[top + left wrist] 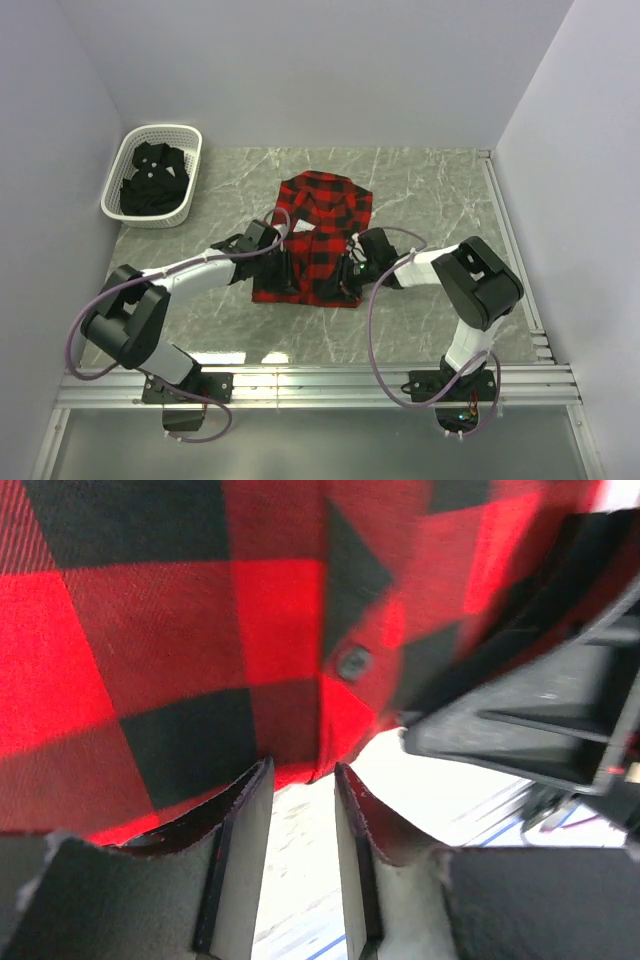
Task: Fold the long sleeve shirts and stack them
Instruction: Fold the shirt
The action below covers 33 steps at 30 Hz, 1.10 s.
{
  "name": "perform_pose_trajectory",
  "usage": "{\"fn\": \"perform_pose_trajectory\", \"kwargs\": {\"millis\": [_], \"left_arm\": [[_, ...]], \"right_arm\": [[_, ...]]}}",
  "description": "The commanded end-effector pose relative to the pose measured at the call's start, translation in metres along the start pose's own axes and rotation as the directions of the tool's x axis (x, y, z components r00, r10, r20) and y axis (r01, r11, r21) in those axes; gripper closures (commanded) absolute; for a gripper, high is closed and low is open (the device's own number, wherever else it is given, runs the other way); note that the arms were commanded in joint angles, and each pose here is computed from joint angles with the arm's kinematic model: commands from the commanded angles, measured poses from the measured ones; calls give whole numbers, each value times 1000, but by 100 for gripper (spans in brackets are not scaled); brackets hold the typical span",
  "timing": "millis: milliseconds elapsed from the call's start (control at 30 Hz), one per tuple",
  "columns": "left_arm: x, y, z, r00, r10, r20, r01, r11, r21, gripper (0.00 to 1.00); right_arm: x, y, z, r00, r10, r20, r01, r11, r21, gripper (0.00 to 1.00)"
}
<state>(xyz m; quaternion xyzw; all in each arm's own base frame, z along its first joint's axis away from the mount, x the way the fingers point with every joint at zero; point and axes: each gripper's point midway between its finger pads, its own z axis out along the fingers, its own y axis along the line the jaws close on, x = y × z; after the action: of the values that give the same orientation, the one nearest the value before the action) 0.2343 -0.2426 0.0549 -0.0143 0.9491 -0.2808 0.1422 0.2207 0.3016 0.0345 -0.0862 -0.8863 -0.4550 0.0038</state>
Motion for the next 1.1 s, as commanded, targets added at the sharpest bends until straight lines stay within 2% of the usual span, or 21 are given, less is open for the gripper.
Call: {"fn": "perform_pose_trajectory", "kwargs": {"millis": [0,100,200,300,333,433,467,567,700,833,900,933,1067], "left_arm": [[32,16,11,993,2,-115,-5,1000,-25,63],[43,23,19,988,-9,-156,2,999,-44,63],[47,15,20,986,38,-163,-46,998,-44,62],[43,0,15,984,119,-132,-125,992,-38,58],[40,-3,12,983,144,-110,-149,988,-44,57],[17,-20,-4,984,176,-15,-176,984,-32,48],[1,-25,-11,981,186,49,-184,982,-52,44],[-33,-30,-31,959,214,186,-193,973,-127,38],[-69,-39,-51,922,226,315,-186,971,-152,35],[-110,-40,-64,892,200,406,-148,977,-155,22],[-131,-32,-65,883,192,429,-122,975,-185,17],[-147,-40,-72,865,191,464,-122,977,-176,14],[-190,-44,-65,843,179,508,-99,979,-180,12]], "right_arm": [[20,-24,2,997,35,-72,-32,999,36,62],[26,-37,5,994,65,-89,-60,996,59,62],[27,-40,3,994,71,-85,-65,995,75,62],[23,-30,-4,998,18,-65,-13,997,81,62],[17,-16,-9,998,-37,-43,39,998,57,62],[4,9,-25,992,-127,21,126,991,50,63],[-2,16,-31,989,-142,43,140,989,44,62],[-25,44,-55,974,-176,140,178,984,-7,62],[-66,66,-84,932,-197,305,214,977,-20,62],[-107,60,-103,864,-235,444,224,971,79,61],[-123,53,-110,832,-254,494,212,967,139,57],[-128,48,-111,819,-272,505,216,962,169,57],[-149,33,-115,777,-297,556,188,951,245,53]]}}
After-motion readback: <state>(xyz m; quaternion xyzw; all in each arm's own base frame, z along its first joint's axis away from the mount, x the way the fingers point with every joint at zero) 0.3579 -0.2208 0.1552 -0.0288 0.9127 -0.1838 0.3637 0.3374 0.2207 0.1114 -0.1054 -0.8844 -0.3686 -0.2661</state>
